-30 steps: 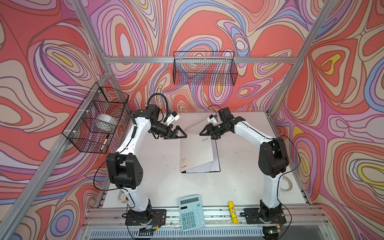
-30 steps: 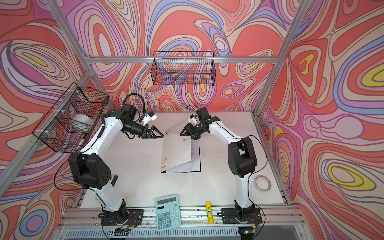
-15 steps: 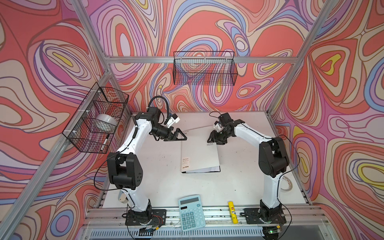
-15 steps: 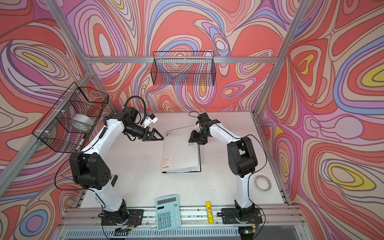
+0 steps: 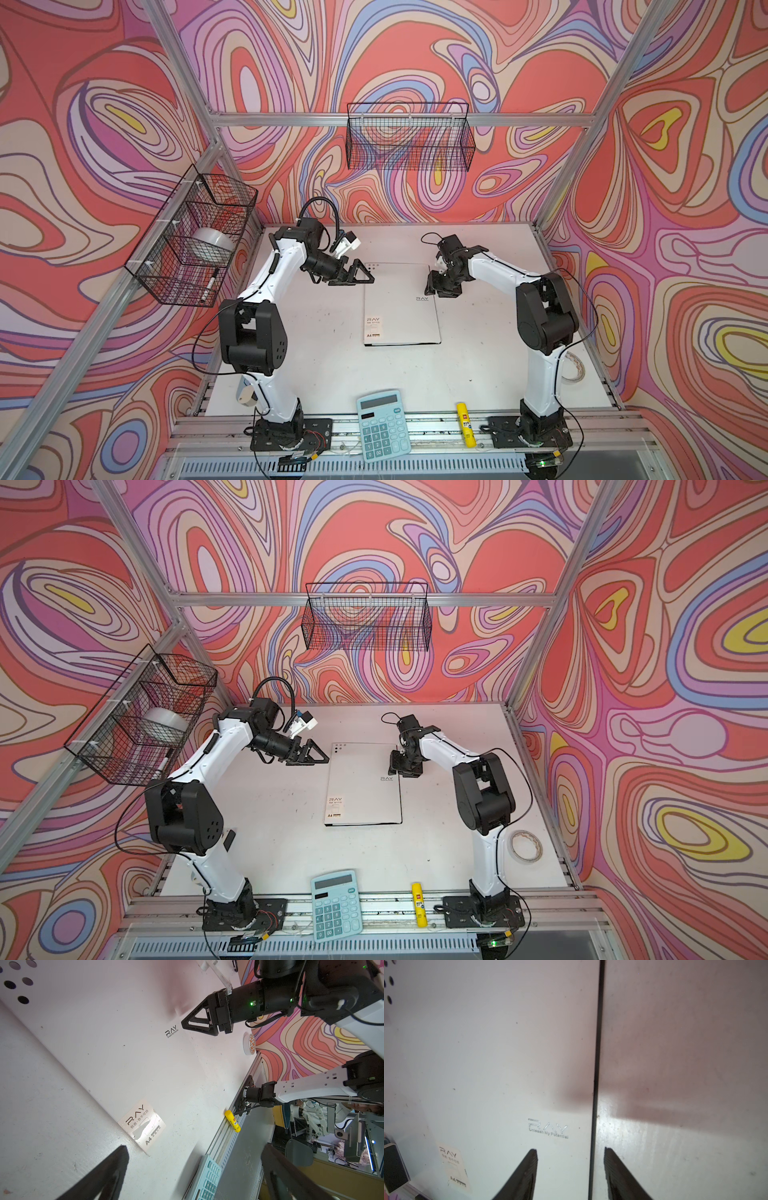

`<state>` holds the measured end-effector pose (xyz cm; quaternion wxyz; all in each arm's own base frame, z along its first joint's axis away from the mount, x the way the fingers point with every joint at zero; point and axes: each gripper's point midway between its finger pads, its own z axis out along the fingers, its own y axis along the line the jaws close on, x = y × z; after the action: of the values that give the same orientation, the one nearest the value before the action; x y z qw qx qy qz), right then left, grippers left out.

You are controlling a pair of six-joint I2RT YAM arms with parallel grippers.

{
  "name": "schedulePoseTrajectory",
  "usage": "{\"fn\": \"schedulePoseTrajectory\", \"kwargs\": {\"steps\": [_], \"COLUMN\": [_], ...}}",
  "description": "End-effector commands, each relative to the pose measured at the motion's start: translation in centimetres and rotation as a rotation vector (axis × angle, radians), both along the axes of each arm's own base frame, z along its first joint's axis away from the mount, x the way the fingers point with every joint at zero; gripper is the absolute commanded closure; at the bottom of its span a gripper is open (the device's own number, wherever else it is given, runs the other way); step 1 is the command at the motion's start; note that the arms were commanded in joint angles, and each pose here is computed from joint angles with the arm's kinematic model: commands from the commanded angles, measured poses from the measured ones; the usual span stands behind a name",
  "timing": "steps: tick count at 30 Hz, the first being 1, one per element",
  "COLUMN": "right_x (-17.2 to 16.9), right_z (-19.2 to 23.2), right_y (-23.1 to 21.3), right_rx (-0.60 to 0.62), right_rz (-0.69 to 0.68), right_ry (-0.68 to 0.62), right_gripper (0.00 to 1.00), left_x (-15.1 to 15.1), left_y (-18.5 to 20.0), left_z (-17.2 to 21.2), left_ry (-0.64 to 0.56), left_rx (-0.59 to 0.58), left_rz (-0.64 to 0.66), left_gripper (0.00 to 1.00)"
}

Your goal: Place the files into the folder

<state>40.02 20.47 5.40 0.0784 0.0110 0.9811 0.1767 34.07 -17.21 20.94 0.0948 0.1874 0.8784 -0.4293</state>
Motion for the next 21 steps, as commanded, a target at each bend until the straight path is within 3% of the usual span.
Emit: {"fn": "schedulePoseTrajectory", "kwargs": {"steps": [1,21], "right_x": [-0.1,-1.2], "right_z": [-1.7,-3.7], "right_y": [-0.9,1.0], "right_rx": [-0.045,0.065], "right_rz": [-0.016,-0.027], "right_ry": [0.020,0.085], "right_gripper": [0.45,0.48], "left_x": [-0.3,0.2], "left_y": [-0.2,0.4], "left_z": [-0.6,0.0], "left_ry": [0.007,-0.006], "left_rx": [-0.017,-0.021], "left_rz": [-0.026,0.005], "left_gripper": [0.00,0.00]}}
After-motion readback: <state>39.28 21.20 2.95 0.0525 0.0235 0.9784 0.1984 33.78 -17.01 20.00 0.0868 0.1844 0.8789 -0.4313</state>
